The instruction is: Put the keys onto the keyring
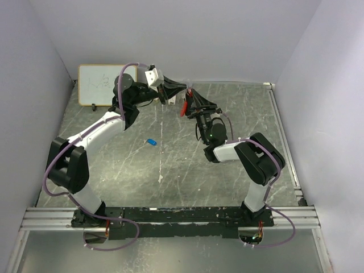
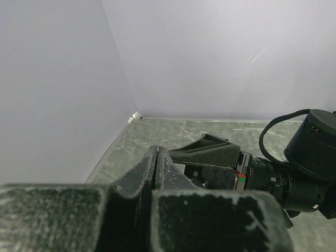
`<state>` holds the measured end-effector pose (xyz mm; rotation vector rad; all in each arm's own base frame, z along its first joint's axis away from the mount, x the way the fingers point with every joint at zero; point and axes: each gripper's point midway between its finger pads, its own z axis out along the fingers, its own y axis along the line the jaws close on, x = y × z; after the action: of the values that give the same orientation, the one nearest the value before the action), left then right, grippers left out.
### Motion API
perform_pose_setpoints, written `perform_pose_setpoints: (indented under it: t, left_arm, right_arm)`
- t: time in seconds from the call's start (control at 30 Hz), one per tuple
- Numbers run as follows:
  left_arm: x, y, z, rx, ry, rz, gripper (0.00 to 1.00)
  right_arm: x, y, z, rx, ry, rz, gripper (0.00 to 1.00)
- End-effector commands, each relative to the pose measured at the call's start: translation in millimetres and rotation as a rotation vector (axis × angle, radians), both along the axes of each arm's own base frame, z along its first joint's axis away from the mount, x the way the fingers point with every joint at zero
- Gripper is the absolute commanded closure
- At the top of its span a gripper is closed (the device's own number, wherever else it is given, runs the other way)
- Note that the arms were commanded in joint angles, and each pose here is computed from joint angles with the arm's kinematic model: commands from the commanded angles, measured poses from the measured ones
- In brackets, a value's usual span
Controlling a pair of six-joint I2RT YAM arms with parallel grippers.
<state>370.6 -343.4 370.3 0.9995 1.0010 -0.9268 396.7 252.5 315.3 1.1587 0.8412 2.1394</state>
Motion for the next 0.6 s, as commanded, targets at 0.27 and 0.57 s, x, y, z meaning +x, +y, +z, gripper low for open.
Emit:
perform_pose_setpoints:
  t: [0.27, 0.57]
  left_arm:
    - [-8.0, -5.0, 12.9, -0.012, -0.065, -0.044, 0.93]
    - [-9.8, -4.7, 9.1, -0.001, -0.064, -0.048, 0.93]
  right_arm:
    - [-30.9, -28.9, 56.5, 0.275, -0.205, 0.046, 0.61]
    - [-30.4, -30.7, 57.9, 0.285, -0.206, 0.044, 0.62]
